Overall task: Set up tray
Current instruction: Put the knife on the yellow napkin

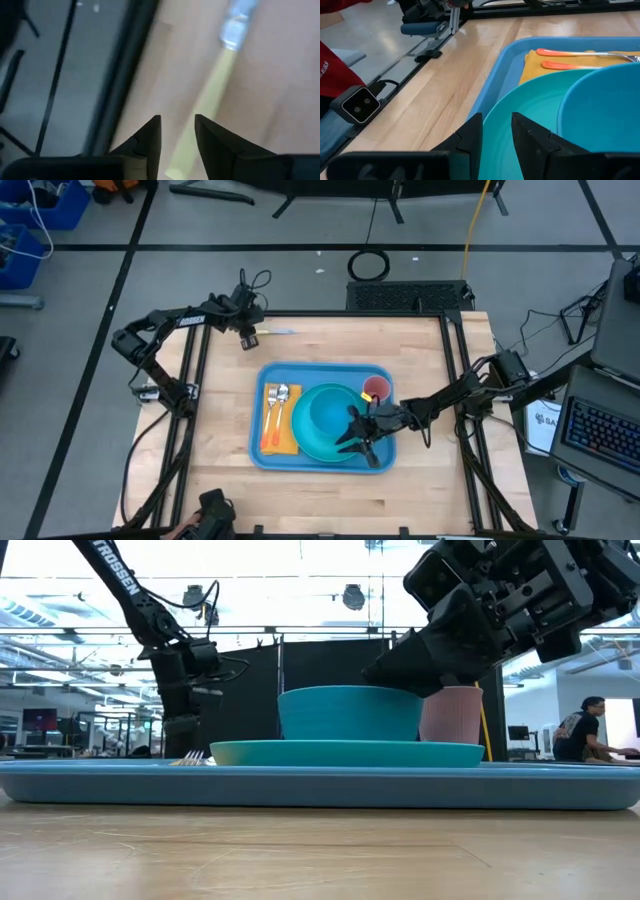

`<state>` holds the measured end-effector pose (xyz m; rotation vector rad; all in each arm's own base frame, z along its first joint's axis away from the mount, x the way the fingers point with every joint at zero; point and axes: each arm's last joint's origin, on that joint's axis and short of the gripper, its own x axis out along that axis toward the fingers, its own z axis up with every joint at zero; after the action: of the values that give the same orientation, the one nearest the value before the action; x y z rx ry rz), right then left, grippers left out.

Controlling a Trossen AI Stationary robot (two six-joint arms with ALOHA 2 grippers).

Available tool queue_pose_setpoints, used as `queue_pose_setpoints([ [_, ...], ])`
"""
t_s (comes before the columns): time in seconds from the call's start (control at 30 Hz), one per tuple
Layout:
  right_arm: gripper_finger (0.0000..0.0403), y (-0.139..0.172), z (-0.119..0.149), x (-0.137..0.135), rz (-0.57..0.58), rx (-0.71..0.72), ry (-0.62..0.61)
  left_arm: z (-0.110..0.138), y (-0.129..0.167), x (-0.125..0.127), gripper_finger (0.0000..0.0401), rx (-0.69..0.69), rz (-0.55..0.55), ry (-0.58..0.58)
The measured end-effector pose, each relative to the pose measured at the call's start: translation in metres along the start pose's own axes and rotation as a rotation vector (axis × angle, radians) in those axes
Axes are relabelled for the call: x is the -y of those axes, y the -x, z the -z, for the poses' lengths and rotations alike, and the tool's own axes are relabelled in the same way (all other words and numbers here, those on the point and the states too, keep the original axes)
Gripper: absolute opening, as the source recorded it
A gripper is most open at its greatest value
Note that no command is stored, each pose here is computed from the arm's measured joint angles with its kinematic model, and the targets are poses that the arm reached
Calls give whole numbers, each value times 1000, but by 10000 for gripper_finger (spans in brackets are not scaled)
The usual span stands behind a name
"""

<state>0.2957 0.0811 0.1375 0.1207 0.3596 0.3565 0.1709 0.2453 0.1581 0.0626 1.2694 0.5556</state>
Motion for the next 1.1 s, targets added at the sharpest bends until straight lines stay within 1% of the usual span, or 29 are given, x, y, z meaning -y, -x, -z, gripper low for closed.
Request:
queue_pose_setpoints([
  [0.1, 93, 0, 0, 0, 1, 1, 0, 0, 0, -1, 106, 3, -13, 25],
  [0.3, 93, 0, 0, 0, 2, 1, 0, 0, -1, 0, 66, 0, -8, 24],
  [0.43, 93, 0, -1, 0, 0, 13, -5, 2, -12, 5, 31, -48, 27, 17],
  [0.53, 93, 0, -2, 0, -1, 24, -4, -5, -17, 9, 6, -83, 52, 20],
  [0.63, 93, 0, -3, 0, -1, 26, -3, -16, -18, 11, 10, -116, 80, 58],
  [0.73, 93, 0, -3, 0, -1, 26, 1, -23, -17, 13, 11, -152, 103, 69],
  [0.83, 93, 0, -3, 0, 0, 26, 2, -23, -15, 16, 4, -179, 132, 92],
  [1.0, 93, 0, -2, 0, -1, 26, 0, -18, -12, 21, 14, -252, 165, 150],
  [1.1, 93, 0, -3, 0, -1, 26, 0, -16, -9, 25, 9, -293, 181, 170],
])
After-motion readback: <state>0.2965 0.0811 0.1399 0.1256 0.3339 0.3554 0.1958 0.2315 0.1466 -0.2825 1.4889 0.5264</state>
